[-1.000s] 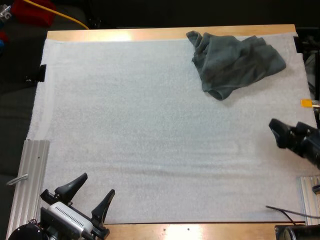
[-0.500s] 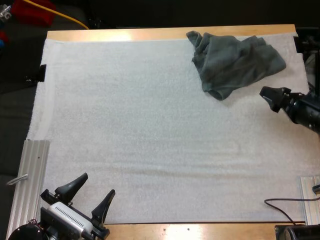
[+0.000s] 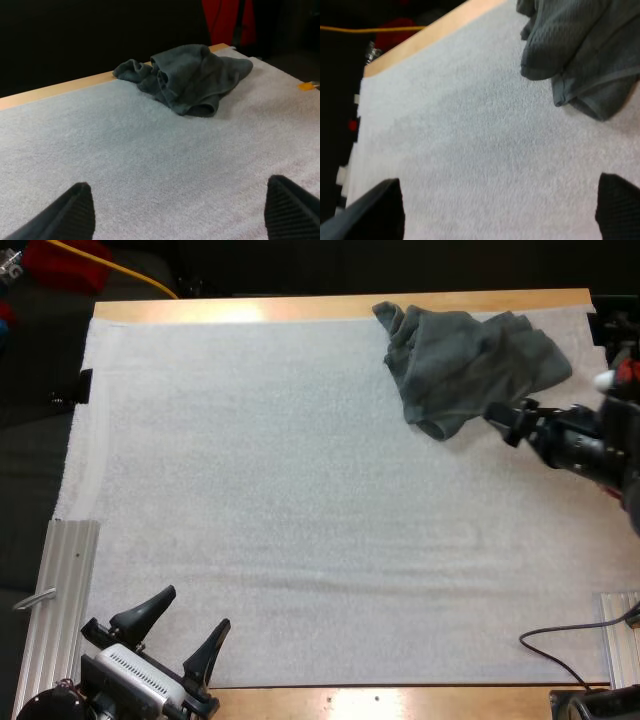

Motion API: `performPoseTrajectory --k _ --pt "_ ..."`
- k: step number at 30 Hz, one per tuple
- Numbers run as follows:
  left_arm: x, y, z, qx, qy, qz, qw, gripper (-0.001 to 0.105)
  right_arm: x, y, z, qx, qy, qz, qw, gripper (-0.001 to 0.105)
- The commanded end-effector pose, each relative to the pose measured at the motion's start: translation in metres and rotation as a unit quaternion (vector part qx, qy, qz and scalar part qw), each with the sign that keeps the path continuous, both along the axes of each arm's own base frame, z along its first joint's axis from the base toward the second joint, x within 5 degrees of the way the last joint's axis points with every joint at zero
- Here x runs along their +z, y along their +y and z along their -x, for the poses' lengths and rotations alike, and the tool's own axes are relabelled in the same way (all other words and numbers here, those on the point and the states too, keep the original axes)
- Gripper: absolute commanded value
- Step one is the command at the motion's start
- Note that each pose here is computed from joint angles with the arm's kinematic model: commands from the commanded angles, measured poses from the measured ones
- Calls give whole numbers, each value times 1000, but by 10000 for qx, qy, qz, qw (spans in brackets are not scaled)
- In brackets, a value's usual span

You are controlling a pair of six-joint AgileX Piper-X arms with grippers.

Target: Pick towel from pile, fold and stack

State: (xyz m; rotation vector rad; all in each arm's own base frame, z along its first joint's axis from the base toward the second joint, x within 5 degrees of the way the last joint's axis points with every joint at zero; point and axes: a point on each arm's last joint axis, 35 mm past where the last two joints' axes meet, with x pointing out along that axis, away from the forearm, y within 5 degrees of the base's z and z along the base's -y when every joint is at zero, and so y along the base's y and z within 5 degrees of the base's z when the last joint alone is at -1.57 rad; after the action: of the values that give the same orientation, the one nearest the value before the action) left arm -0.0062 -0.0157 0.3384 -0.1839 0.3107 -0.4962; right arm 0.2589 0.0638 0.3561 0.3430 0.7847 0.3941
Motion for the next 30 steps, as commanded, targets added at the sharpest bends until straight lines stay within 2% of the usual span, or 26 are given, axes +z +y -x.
performPoseTrajectory --k 1,9,30 --pt "3 0 -2 -34 -3 49 10000 68 3 5 -4 -2 -112 -8 9999 75" --pt "3 0 -2 -34 -3 49 10000 68 -19 22 -30 -164 172 -336 9992 75" --pt "3 0 -2 -34 -3 49 10000 68 -71 37 -89 -514 343 -923 9938 75"
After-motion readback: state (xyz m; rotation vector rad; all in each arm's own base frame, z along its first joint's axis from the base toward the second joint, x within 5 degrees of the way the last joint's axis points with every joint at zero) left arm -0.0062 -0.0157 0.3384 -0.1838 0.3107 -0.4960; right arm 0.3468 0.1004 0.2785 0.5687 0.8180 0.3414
